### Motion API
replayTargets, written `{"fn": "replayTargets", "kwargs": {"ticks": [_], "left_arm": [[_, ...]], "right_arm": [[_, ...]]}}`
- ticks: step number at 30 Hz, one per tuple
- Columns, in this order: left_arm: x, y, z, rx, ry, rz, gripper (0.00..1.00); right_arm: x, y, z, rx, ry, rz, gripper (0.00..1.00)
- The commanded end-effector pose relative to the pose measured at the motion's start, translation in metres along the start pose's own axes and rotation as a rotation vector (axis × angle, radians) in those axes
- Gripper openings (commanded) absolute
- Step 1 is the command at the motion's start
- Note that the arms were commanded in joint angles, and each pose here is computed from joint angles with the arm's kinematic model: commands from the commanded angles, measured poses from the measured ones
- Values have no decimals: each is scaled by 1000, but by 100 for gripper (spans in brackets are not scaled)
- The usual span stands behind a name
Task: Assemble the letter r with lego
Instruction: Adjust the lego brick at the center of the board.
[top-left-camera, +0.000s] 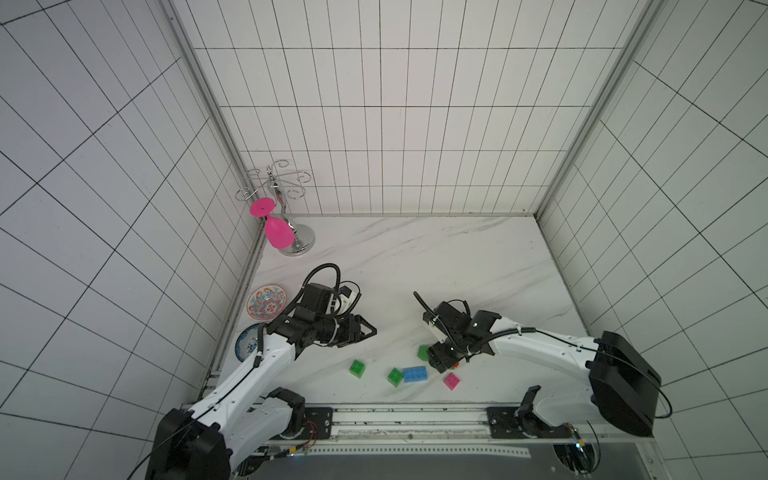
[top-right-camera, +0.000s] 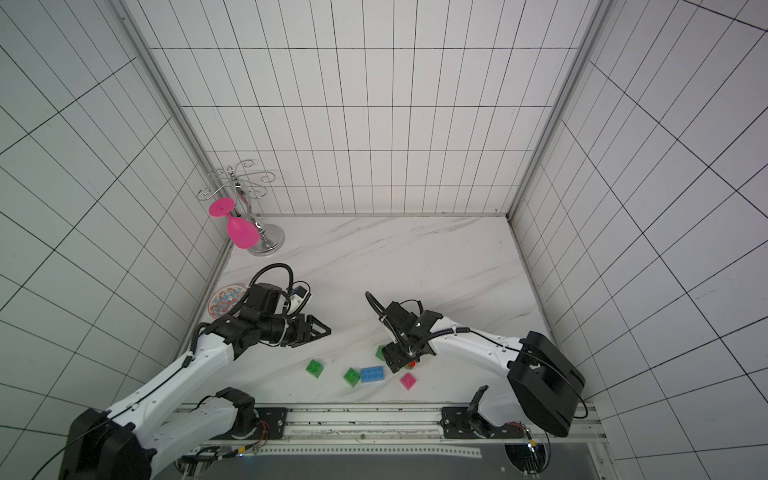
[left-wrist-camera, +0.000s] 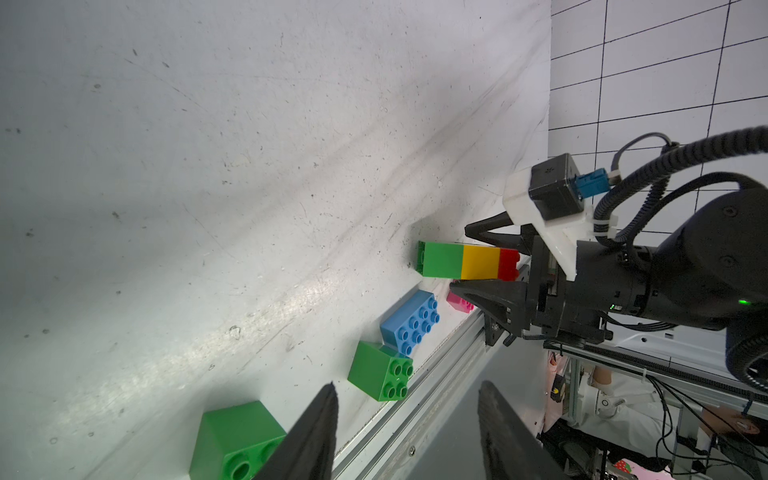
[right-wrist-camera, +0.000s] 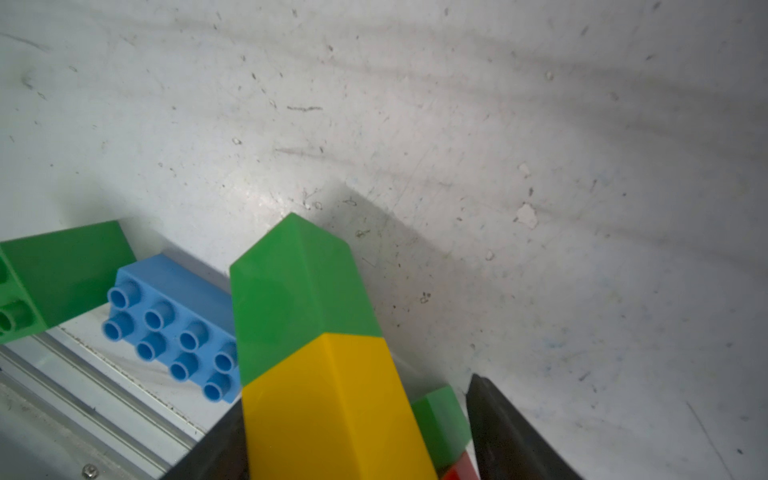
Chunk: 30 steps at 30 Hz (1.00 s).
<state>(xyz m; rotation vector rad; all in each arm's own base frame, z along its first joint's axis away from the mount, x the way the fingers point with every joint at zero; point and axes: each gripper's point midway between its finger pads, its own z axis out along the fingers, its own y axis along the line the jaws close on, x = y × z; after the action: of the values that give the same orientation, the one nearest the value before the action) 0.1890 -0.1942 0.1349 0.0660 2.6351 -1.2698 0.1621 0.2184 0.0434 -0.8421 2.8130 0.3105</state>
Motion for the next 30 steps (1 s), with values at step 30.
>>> {"fn": "replayTargets", "kwargs": {"ticks": [30], "left_arm": [[-5,-4,0,10,-8,8,55]], "right_arm": [[2,-6,1,-111,-24,138,67]]}}
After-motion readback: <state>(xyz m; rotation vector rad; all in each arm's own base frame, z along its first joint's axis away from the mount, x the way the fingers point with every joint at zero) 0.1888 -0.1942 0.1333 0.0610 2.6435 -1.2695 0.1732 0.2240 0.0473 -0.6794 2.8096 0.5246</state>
